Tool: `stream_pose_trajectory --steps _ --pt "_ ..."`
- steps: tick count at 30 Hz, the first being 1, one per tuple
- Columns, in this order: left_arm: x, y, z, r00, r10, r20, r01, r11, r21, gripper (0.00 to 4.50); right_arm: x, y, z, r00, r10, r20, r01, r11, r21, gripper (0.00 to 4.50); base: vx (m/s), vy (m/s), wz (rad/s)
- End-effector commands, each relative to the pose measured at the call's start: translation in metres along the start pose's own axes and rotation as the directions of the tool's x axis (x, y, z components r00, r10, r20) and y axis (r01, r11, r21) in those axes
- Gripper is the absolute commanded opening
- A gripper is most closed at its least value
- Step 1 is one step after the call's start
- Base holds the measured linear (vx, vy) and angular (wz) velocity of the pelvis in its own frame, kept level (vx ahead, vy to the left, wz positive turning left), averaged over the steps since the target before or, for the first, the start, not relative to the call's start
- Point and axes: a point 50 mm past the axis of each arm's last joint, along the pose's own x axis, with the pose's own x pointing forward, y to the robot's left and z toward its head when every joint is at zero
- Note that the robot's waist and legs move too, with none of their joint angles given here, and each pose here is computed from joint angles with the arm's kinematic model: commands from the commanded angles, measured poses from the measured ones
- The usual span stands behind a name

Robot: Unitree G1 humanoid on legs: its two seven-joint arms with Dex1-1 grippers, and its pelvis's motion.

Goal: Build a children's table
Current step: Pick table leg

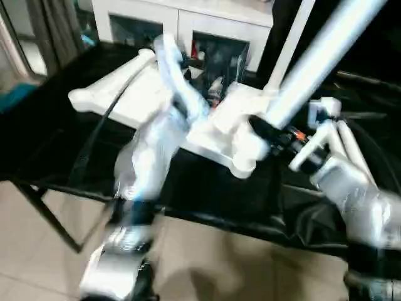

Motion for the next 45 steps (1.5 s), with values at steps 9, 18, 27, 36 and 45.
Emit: stream_pose_trajectory --steps 9,18,27,36,45 --pt "-0.070 0.047 -0.008 0.926 0.377 0.014 -0.368 0.895 0.251 3.01 -0.035 0.012 -0.028 0.986 -0.166 0.021 0.167 0.982 -0.084 1.95 0.000 0.000 0.00" --pt "-0.115 0.031 -0.031 0.912 0.410 -0.024 -0.383 0.869 0.315 3.01 -0.065 -0.002 -0.018 0.955 -0.255 0.151 0.269 0.959 -0.086 1.95 0.000 0.000 0.00" --pt "-0.117 0.023 -0.041 0.920 0.389 -0.049 -0.353 0.876 0.330 3.01 -0.054 0.006 -0.024 0.979 -0.173 0.113 0.183 0.979 -0.089 1.95 0.000 0.000 0.00" --pt "-0.117 0.023 -0.036 0.932 0.360 -0.047 -0.321 0.879 0.353 3.01 -0.044 0.010 -0.038 0.990 -0.131 0.050 0.135 0.987 -0.088 1.95 0.027 0.016 -0.10" --pt "-0.121 0.033 -0.027 0.919 0.393 -0.027 -0.361 0.867 0.344 3.01 -0.032 0.015 -0.036 0.993 -0.105 0.054 0.108 0.992 -0.070 1.95 0.102 -0.002 -0.04"
